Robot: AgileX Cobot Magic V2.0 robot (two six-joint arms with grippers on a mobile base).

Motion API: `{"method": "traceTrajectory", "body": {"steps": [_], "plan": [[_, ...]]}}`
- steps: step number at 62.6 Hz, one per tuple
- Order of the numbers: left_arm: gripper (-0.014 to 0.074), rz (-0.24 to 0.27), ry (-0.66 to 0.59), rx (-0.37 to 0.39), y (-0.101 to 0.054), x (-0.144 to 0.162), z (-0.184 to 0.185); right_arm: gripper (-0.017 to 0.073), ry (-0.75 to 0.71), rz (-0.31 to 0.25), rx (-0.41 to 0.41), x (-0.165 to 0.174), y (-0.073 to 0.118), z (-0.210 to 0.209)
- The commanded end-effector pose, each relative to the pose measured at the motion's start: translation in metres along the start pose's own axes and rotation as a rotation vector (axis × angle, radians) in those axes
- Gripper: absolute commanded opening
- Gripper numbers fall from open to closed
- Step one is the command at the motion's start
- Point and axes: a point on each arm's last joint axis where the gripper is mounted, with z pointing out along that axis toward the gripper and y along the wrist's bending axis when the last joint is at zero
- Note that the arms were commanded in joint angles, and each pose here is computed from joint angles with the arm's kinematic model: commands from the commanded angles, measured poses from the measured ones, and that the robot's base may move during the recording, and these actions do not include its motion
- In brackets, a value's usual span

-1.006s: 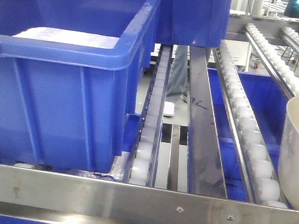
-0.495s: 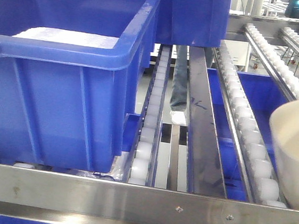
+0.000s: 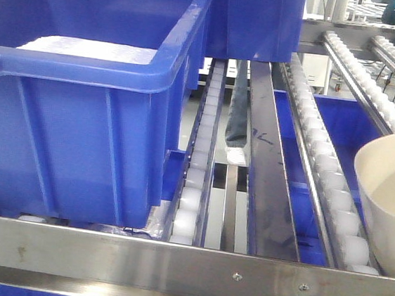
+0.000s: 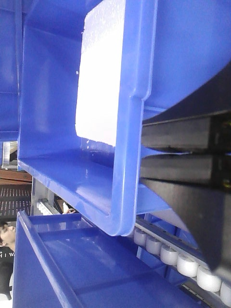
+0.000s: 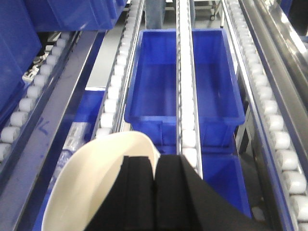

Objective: Move white bin to right shelf second layer

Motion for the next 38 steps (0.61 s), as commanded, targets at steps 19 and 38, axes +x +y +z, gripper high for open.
{"method": "traceTrajectory", "body": {"steps": [19, 38], "plan": [[0.0085, -0.011, -0.071, -0.001, 0.000, 0.001, 0.000, 0.0051, -0.233, -0.080, -0.014, 0.025, -0.002, -0.009], [0.0085, -0.011, -0.071, -0.001, 0.000, 0.001, 0.000, 0.0051, -0.289, -0.080, -0.016, 0.081, -0.008, -0.015]]}}
